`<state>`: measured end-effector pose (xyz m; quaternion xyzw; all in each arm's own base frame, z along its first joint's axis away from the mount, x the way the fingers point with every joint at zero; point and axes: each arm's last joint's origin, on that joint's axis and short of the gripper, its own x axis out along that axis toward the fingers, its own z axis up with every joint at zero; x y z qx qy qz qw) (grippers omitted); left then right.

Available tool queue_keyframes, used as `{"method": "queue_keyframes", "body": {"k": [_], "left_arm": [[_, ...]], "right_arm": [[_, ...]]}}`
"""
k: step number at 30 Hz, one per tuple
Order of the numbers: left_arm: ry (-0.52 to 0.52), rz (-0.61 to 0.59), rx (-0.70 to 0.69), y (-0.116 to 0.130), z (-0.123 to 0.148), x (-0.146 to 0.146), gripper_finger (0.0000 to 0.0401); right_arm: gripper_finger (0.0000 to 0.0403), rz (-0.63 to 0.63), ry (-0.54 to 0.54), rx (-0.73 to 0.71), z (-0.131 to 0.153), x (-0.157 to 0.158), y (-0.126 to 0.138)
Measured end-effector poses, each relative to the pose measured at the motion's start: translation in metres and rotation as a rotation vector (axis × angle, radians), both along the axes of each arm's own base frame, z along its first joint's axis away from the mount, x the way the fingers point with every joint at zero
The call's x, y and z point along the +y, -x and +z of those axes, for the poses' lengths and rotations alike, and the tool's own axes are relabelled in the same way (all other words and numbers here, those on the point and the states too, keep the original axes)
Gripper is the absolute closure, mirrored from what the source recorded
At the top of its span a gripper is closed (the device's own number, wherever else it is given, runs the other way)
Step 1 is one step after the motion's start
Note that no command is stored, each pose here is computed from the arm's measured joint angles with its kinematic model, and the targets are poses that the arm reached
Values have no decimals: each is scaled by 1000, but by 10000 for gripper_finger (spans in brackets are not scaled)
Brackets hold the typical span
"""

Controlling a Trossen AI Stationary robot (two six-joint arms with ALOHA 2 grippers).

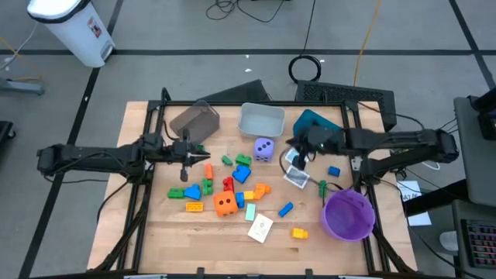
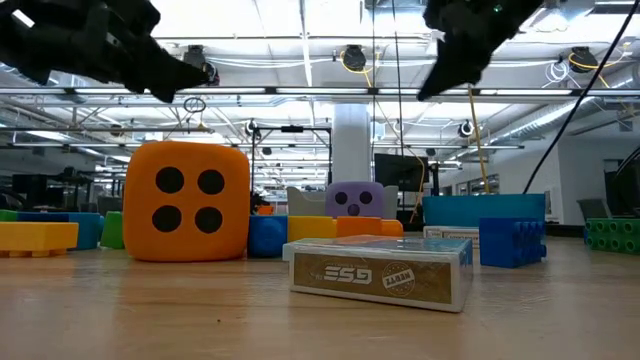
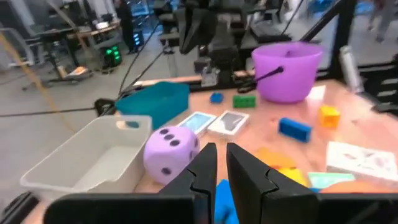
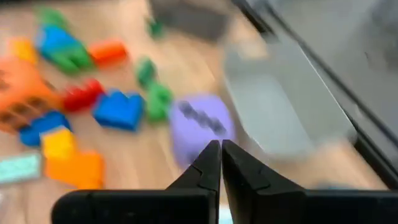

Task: Pick & Place Toys
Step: Put the blue gamepiece into the black bin

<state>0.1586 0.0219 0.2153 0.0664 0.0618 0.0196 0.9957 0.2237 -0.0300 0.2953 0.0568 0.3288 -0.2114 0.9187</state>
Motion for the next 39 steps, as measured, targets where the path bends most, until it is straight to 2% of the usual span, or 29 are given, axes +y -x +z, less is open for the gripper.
{"method": "queue_keyframes", "body": {"k": [3,7,13,16,20,25,32,35,39], "left_arm": [[-57,79,56,-1,-5,3,354],[-116,221,172,-1,-16,12,354],[-106,302,224,0,-22,27,354],[-101,328,234,0,-24,35,354],[-104,355,233,2,-25,44,354],[-85,328,202,2,-24,52,354],[-75,298,188,2,-25,61,354],[-91,303,180,1,-25,64,354],[-106,320,154,1,-23,68,354]], "right_arm": [[394,-68,-37,116,4,-10,10],[394,-67,-150,222,0,-18,22],[393,-154,-349,342,-8,-21,38],[380,-203,-405,430,-12,-18,47],[333,-251,-467,518,-15,-15,56],[248,-308,-511,549,-21,-14,60],[139,-266,-669,674,-65,-6,70],[111,-256,-711,714,-83,-3,75],[94,-251,-714,739,-99,-2,80]]}}
